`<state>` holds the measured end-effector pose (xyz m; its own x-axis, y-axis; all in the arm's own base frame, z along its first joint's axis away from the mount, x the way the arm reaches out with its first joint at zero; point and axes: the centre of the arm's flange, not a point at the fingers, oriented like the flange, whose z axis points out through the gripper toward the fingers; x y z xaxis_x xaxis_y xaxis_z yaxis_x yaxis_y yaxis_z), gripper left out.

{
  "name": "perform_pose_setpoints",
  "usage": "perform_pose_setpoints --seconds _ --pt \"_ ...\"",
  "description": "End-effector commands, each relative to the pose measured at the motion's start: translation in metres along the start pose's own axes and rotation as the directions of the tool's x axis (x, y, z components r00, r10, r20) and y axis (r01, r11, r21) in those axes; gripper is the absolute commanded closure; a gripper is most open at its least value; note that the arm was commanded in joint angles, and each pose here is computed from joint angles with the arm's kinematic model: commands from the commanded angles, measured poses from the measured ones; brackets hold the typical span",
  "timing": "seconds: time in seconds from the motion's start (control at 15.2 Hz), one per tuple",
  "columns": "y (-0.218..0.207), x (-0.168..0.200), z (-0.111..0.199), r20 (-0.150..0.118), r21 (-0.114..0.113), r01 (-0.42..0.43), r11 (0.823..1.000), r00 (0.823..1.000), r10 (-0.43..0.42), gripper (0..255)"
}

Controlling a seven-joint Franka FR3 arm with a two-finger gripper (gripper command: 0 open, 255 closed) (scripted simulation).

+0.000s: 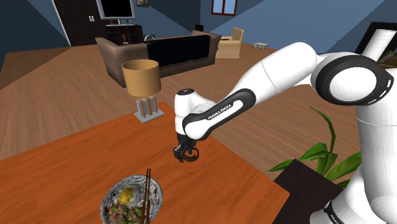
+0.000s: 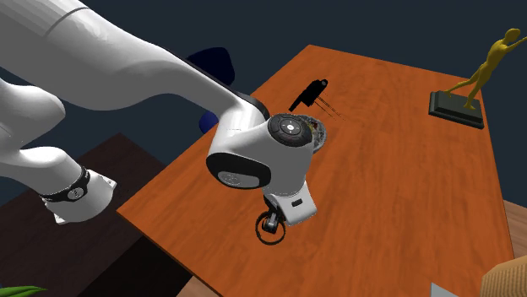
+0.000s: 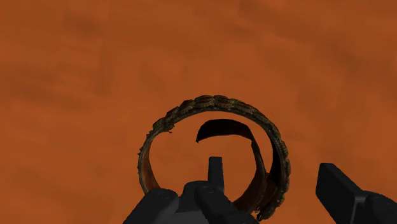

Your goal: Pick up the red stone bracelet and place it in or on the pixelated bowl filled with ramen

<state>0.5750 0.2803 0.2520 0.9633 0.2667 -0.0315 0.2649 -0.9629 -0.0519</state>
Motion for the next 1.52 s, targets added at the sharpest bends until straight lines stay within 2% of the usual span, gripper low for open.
perform_pose_setpoints --seconds 0.0,0.53,1.45 --pt "0.000 0.000 0.000 0.000 0.000 0.000 1.000 1.000 0.000 255" --pt "0.000 0.000 0.000 0.000 0.000 0.000 1.000 1.000 0.000 255" --pt "-0.004 -0.002 -0.074 0.000 0.000 0.000 1.000 1.000 0.000 255"
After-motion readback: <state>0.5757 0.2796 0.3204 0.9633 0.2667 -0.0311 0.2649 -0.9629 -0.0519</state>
